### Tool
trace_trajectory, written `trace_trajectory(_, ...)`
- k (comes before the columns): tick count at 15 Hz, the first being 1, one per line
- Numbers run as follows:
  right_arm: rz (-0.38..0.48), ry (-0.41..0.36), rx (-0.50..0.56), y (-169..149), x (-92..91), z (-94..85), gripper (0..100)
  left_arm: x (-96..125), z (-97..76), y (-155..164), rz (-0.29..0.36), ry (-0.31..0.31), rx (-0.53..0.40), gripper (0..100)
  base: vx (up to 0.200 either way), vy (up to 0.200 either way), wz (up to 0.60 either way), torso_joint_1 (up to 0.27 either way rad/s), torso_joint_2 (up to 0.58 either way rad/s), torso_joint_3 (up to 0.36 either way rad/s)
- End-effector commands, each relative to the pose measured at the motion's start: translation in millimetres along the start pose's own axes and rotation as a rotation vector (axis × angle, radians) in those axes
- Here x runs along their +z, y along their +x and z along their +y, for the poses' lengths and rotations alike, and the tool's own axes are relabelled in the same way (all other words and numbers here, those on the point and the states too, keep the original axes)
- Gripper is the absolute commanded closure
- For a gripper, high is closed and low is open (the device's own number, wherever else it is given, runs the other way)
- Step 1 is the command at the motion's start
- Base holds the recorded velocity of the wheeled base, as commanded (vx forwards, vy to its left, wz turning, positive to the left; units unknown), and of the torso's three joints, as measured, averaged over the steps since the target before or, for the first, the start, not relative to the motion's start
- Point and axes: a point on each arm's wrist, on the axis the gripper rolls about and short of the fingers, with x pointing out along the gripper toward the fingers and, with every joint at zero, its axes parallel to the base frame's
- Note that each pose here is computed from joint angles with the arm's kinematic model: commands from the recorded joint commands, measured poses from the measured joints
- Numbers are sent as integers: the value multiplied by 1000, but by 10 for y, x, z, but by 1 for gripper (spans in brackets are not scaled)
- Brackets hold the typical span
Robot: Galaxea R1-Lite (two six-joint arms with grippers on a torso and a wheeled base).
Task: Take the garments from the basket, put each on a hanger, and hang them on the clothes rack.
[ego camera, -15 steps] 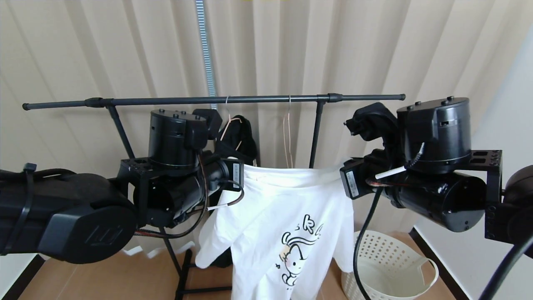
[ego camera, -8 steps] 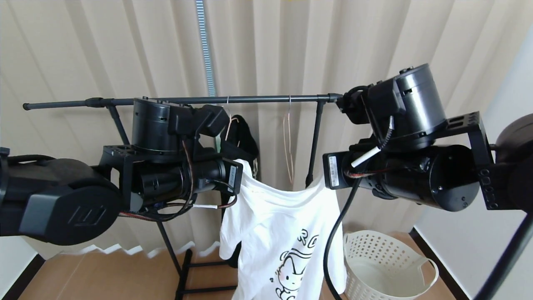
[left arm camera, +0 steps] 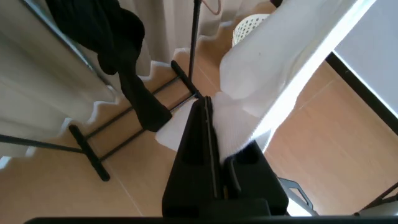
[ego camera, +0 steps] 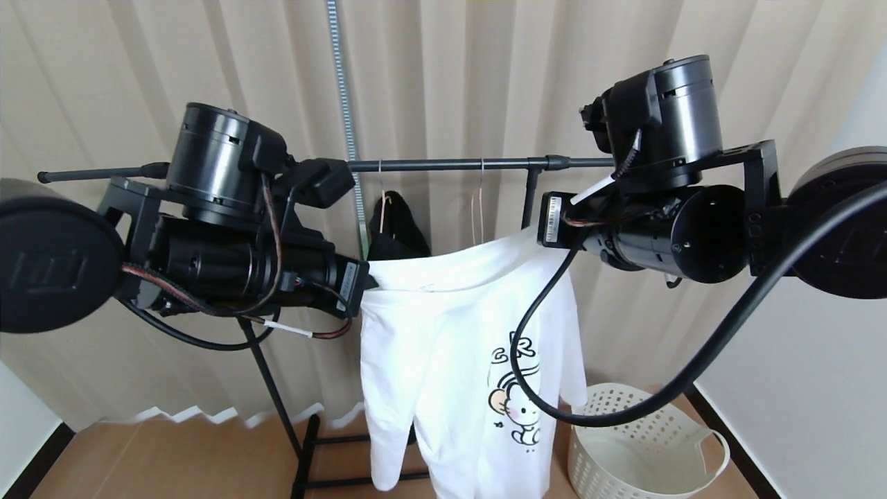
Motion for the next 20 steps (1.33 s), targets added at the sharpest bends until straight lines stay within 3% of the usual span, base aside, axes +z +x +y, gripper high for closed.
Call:
trace_trajectory(1, -2, 7, -11, 61, 9, -15, 100, 133, 64, -132, -35, -10, 19, 100, 0, 0, 0, 0, 0, 0)
trace_trajectory(5, -44, 63, 1, 46, 99, -12, 100, 116, 69, -77, -23, -11, 19, 100, 0, 0, 0, 0, 0, 0)
trace_trajectory(10, -38, 56, -5, 23, 100, -42, 100, 133, 77, -52, -29, -11, 20, 100, 0, 0, 0, 0, 0, 0)
trace_trajectory(13, 22, -18, -11, -160, 36, -114, 100, 247, 107, 38, -49, -5, 26, 100, 0, 0, 0, 0, 0, 0)
trace_trajectory(15, 160, -169, 43, -558, -161, -20, 100, 489, 127, 185, -109, 45, -39, 100, 0, 0, 0, 0, 0, 0)
trace_trajectory(18, 207, -239, 134, -772, -347, 195, 100, 764, 125, 273, -195, 120, -86, 100, 0, 0, 0, 0, 0, 0)
trace_trajectory(20, 226, -239, 188, -880, -469, 360, 100, 898, 119, 360, -235, 148, -86, 100, 0, 0, 0, 0, 0, 0)
